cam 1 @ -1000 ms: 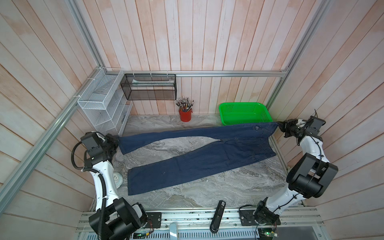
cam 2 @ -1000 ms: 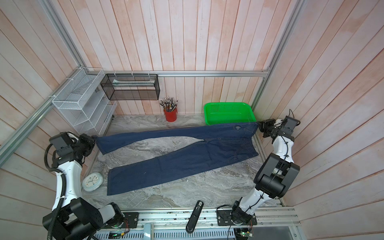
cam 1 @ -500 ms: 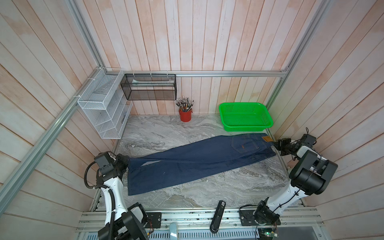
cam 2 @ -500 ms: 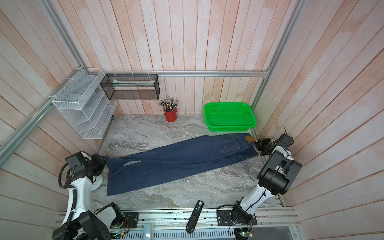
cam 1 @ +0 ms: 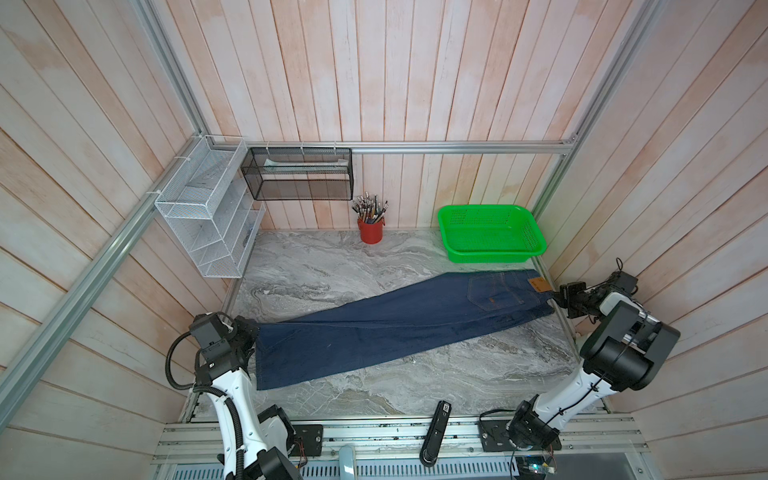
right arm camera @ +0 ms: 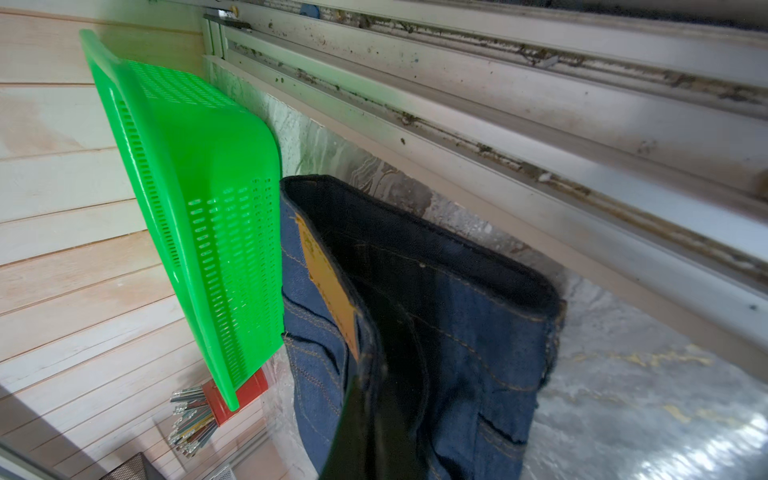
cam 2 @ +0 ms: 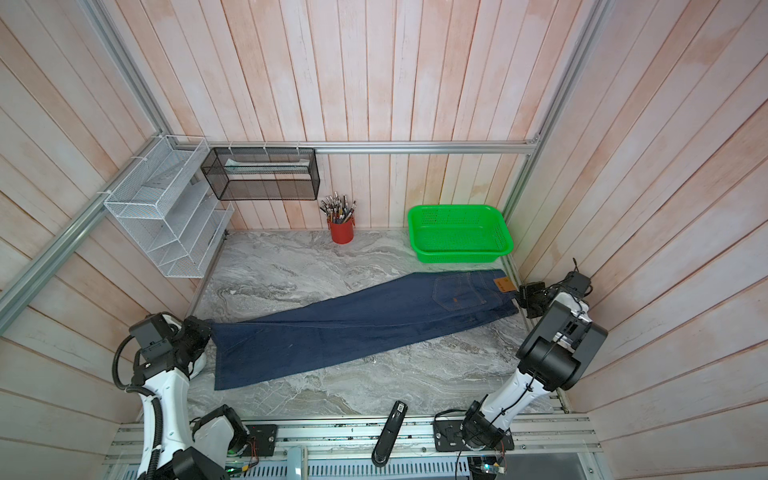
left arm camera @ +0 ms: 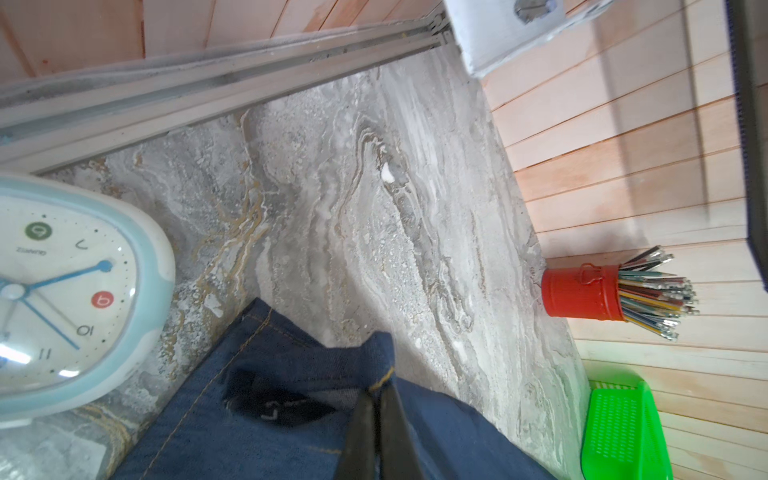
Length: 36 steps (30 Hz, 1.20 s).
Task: Fold and stack the trousers
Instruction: 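Lower the folded jeans flat onto the table with both grippers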
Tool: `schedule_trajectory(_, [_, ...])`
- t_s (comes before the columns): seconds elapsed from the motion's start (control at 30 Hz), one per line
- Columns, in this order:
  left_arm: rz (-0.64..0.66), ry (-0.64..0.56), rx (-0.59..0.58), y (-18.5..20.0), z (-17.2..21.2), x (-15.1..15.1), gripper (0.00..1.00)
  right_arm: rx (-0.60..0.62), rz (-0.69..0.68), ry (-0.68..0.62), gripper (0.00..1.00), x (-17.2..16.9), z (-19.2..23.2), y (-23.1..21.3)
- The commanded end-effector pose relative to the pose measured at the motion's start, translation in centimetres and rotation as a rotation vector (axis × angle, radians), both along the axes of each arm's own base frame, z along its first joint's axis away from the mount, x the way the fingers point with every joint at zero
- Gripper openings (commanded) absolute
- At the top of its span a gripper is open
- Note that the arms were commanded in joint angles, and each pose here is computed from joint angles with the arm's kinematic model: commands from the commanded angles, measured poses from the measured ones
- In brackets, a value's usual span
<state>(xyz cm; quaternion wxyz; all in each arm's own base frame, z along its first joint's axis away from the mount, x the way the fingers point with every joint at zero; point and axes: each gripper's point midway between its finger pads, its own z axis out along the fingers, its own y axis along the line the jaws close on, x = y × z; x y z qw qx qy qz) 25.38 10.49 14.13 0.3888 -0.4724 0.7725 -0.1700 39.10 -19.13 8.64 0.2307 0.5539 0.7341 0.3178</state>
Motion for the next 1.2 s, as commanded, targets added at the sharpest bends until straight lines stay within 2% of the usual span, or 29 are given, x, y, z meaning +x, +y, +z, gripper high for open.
schedule_trajectory(0.0, [0.023, 0.005, -0.018, 0.0, -1.0, -0.4, 0.00, -0.032, -0.046, 0.095, 0.00, -1.4, -2.9, -1.4])
schedule_trajectory(0.2, [0.068, 0.022, -0.001, 0.2, -0.9, -1.1, 0.00, -0.084, -0.048, 0.154, 0.00, -2.2, -3.6, -1.7])
schedule_trajectory(0.3, [0.093, 0.049, 0.002, 0.3, -1.1, -1.5, 0.00, -0.100, -0.035, 0.199, 0.06, -2.6, -4.3, -1.6])
schedule_trajectory(0.5, [0.150, 0.077, 0.013, 0.2, -0.9, -2.4, 0.00, -0.111, -0.033, 0.250, 0.07, -3.6, -5.5, -1.1])
schedule_trajectory(0.87, [0.186, 0.120, 0.019, -0.6, -0.9, -3.2, 0.00, -0.151, -0.037, 0.290, 0.08, -3.5, -5.4, -1.8])
schedule_trajectory(1.17, [0.222, 0.188, 0.019, -1.2, -0.3, -4.6, 0.00, -0.160, -0.073, 0.323, 0.22, -4.2, -3.7, -1.5])
